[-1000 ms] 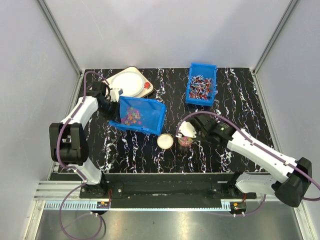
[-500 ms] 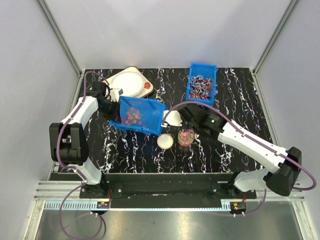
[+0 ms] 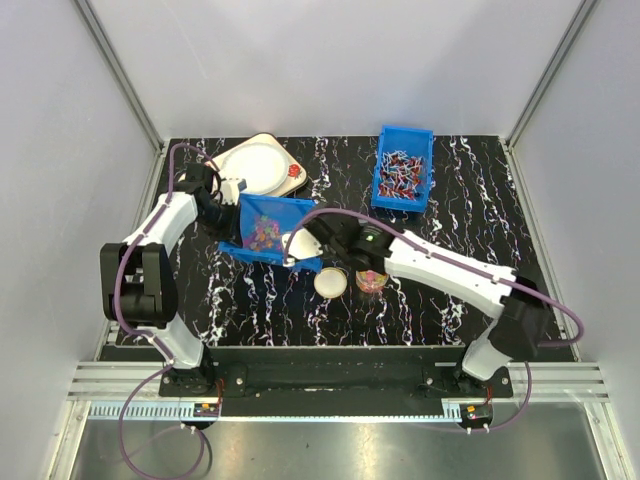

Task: Pack the candies
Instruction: Scoop the fake candies from the storage box.

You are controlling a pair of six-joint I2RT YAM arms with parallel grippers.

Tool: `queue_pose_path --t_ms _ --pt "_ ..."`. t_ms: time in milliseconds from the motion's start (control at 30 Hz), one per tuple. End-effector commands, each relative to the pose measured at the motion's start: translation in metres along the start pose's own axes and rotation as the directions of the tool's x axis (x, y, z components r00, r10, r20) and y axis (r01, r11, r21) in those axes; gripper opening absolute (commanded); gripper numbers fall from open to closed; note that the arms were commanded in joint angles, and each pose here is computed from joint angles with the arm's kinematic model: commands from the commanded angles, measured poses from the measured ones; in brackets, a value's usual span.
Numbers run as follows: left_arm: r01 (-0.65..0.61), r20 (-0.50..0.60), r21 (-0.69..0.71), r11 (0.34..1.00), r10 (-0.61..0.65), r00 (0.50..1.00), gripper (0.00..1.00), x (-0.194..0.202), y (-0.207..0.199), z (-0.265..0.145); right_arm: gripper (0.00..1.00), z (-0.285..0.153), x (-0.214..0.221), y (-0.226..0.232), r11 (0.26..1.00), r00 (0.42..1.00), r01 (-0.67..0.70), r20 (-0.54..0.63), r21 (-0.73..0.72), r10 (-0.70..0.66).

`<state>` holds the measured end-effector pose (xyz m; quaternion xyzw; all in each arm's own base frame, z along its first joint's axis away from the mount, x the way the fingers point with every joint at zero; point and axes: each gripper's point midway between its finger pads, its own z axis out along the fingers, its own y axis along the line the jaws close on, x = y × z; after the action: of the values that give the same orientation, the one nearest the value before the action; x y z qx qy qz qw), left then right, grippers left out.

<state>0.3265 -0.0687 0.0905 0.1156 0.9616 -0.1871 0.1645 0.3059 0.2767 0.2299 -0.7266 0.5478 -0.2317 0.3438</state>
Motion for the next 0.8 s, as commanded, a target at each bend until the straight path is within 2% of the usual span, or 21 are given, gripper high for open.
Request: queue_pose_path --t_ms 0,133,267,367,500,633,667,767 --pt "-0.034 0.055 -0.002 0.999 0.034 0.998 0.00 -0.016 -0.006 -0.005 0.00 -0.005 -0.017 -0.038 0.986 0.990 0.140 -0.034 0.085 -0.138" --pt "-0.051 0.029 -0.057 0.997 0.053 0.998 0.00 -0.015 -0.001 -0.006 0.00 0.012 -0.035 -0.038 0.973 0.974 0.226 -0.040 0.038 -0.224" --pt "-0.063 -0.053 0.043 0.997 0.066 0.996 0.00 -0.005 -0.018 -0.007 0.00 0.021 -0.051 -0.046 0.972 0.972 0.234 -0.009 0.034 -0.234" --pt "-0.083 -0.123 0.067 0.994 0.091 0.988 0.00 0.002 -0.018 -0.008 0.00 0.012 -0.064 -0.054 0.986 0.984 0.164 0.070 0.026 -0.166" --pt "-0.110 -0.219 0.134 0.985 0.138 0.966 0.00 0.013 -0.019 -0.010 0.00 -0.019 -0.065 -0.065 1.000 0.981 0.007 0.193 -0.011 -0.005" --pt "-0.100 -0.279 0.361 0.927 0.210 0.937 0.00 0.026 -0.051 -0.029 0.00 -0.042 -0.068 -0.063 0.994 0.951 -0.068 0.295 -0.082 0.089" --pt "-0.084 -0.273 0.406 0.910 0.208 0.939 0.00 0.024 -0.059 -0.031 0.00 -0.044 -0.067 -0.062 0.993 0.948 -0.075 0.301 -0.090 0.099" --pt "-0.073 -0.287 0.395 0.916 0.198 0.937 0.00 0.021 -0.058 -0.031 0.00 -0.048 -0.058 -0.060 0.994 0.957 -0.064 0.277 -0.085 0.086"
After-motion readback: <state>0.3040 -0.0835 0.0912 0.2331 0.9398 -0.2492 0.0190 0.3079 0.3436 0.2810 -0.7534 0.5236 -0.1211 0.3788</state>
